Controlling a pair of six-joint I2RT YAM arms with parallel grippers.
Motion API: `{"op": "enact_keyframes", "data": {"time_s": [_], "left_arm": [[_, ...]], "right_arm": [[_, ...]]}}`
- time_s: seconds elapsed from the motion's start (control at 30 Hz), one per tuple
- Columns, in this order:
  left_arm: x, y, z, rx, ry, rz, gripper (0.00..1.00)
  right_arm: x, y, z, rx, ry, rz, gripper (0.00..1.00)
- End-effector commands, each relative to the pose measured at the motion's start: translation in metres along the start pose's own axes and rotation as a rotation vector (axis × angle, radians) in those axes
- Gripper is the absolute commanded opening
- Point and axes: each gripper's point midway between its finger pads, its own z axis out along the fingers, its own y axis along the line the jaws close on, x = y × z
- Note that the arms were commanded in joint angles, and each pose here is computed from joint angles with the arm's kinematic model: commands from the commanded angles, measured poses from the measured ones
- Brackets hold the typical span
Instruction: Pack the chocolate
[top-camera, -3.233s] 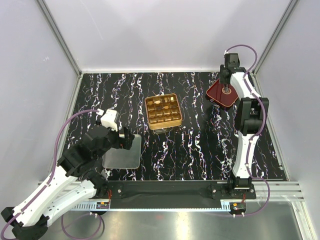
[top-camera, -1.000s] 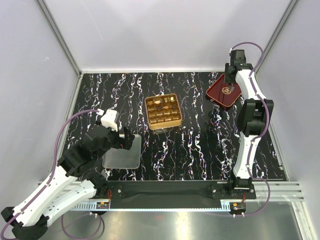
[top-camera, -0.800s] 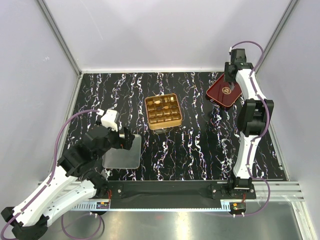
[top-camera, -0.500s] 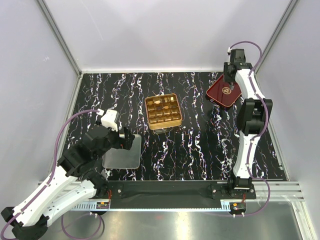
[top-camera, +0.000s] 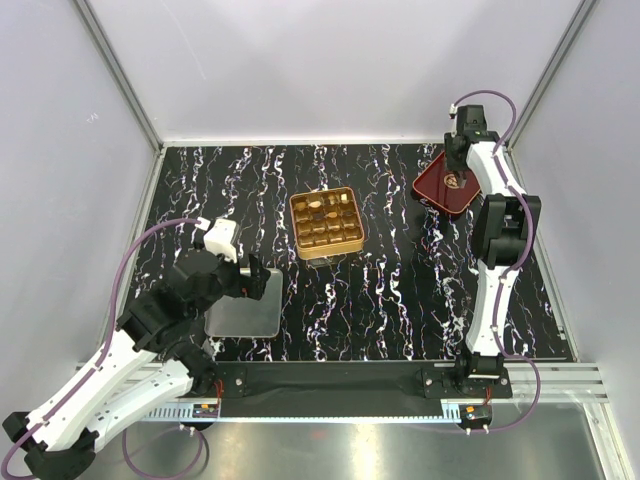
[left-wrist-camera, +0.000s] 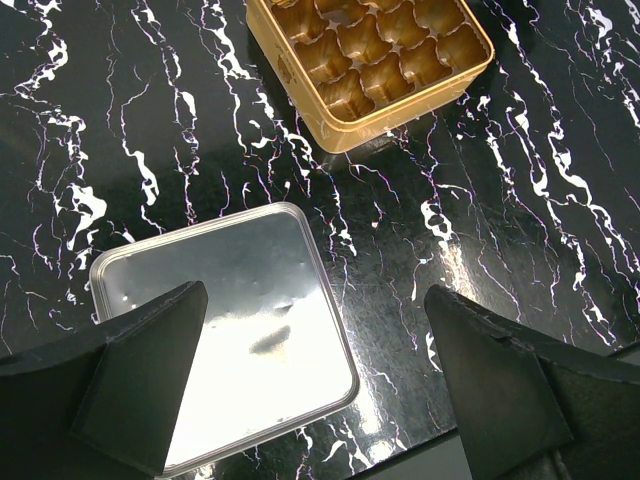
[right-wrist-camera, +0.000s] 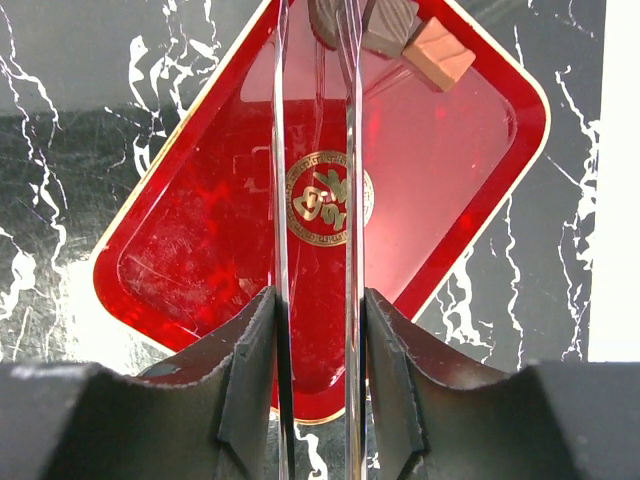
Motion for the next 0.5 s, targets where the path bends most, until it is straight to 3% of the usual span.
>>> {"op": "enact_keyframes", "data": {"time_s": [0.0, 0.47], "left_arm": [[-0.01, -0.007, 0.002, 0.034, -0.04, 0.006, 0.99], [-0.009, -0.008, 0.003, 0.038, -0.035, 0.008, 0.99]], "right_arm": [[-0.022, -0.004, -0.012, 0.013, -0.076, -0.011, 0.44], [-0.035, -0.009, -0.026, 0.021, -0.127, -0.027, 0.43]]}}
